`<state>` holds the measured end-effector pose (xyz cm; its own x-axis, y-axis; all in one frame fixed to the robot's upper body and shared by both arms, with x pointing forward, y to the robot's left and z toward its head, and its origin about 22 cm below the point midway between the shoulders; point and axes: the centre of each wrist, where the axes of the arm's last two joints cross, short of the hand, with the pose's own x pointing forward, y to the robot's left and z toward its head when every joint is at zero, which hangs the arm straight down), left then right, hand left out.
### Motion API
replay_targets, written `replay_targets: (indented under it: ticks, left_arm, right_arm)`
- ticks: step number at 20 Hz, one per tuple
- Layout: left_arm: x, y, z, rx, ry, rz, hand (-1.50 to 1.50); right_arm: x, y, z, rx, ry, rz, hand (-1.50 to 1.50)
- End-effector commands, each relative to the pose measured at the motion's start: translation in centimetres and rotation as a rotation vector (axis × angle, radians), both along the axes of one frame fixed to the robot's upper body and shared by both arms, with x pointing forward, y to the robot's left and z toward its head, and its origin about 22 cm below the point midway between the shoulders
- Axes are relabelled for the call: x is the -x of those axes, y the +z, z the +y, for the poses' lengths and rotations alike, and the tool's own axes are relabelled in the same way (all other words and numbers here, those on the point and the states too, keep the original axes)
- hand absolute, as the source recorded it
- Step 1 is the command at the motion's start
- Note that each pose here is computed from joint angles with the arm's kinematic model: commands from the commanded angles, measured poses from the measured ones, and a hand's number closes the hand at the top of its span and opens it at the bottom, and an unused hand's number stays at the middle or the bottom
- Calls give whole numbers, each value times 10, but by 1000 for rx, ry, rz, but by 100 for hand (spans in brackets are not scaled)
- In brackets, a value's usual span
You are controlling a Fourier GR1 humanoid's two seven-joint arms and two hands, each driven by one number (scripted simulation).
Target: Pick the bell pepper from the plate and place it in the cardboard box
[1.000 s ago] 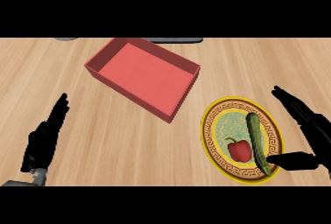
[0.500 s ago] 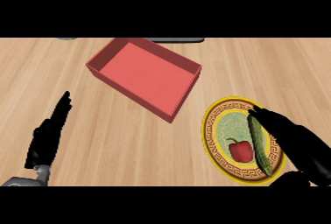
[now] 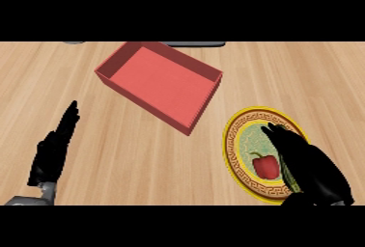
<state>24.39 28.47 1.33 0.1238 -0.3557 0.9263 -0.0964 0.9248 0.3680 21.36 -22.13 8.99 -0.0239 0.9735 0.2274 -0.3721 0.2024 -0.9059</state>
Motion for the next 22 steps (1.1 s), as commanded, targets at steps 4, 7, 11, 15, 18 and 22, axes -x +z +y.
replay_targets:
  ticks: [4, 7, 11, 15, 18, 22]
  left_arm:
    - [-1, 3, 9, 7, -4, 5, 0]
    - [3, -4, -2, 7, 5, 1, 0]
    - [9, -2, 1, -9, 0, -2, 0]
    - [2, 0, 13, -14, 10, 1, 0]
    - [5, -8, 2, 7, -8, 22, 0]
    - [0, -6, -15, -9, 5, 3, 0]
  right_arm:
    - [6, -40, -9, 47, -38, 44, -150]
    - [-6, -31, -10, 33, -31, 46, -150]
    - [-9, -27, -11, 30, -38, 12, -150]
    - [-8, -40, 7, 32, -35, 32, -150]
    - [-17, -46, 13, 24, -29, 43, -150]
    - [-17, -41, -6, 8, -48, 14, -150]
